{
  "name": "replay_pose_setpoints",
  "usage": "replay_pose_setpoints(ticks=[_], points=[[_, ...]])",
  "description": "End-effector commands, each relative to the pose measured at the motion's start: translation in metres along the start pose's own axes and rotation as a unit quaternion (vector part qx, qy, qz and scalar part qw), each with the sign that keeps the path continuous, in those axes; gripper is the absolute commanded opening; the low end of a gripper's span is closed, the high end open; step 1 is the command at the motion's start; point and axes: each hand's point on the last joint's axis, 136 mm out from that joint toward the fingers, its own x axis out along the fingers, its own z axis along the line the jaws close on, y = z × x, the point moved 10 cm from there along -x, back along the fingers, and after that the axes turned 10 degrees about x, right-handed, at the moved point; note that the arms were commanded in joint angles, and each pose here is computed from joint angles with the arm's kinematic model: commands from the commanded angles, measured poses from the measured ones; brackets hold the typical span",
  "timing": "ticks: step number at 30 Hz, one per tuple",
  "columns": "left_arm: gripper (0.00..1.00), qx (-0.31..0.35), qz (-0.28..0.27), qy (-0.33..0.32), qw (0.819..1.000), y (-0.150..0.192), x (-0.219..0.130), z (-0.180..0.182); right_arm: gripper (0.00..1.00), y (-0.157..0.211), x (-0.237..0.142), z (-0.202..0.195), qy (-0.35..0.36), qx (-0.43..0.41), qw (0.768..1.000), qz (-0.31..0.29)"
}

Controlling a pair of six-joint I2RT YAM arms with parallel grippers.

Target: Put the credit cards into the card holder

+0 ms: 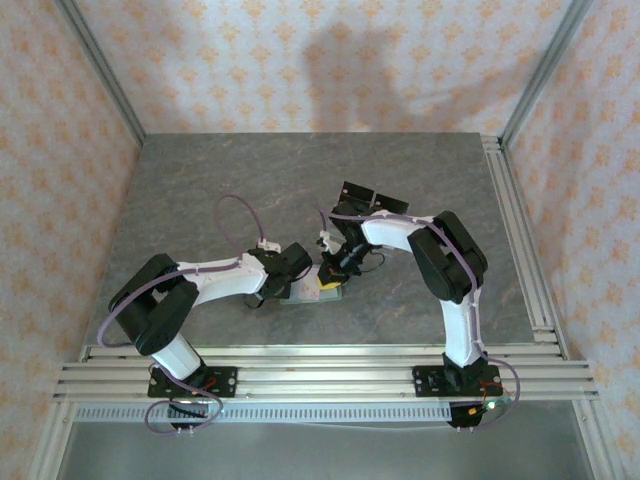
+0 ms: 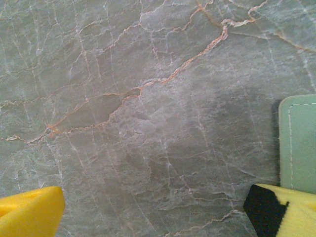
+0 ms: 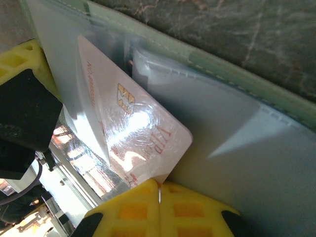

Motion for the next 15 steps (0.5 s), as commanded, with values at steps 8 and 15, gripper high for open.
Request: replay_pose_setpoints(ticks=[8, 15], points=[[1.00, -0.019, -0.013, 0.036, 0.999, -0.008, 0.015, -0.019, 0.00, -0.002, 0.003, 0.004, 0.025, 0.000, 1.000, 0.007], [1.00, -0.019, -0.012, 0.037, 0.999, -0.009, 0.015, -0.020, 0.00, -0.005, 0.004, 0.008, 0.025, -0.001, 1.000, 0.004]])
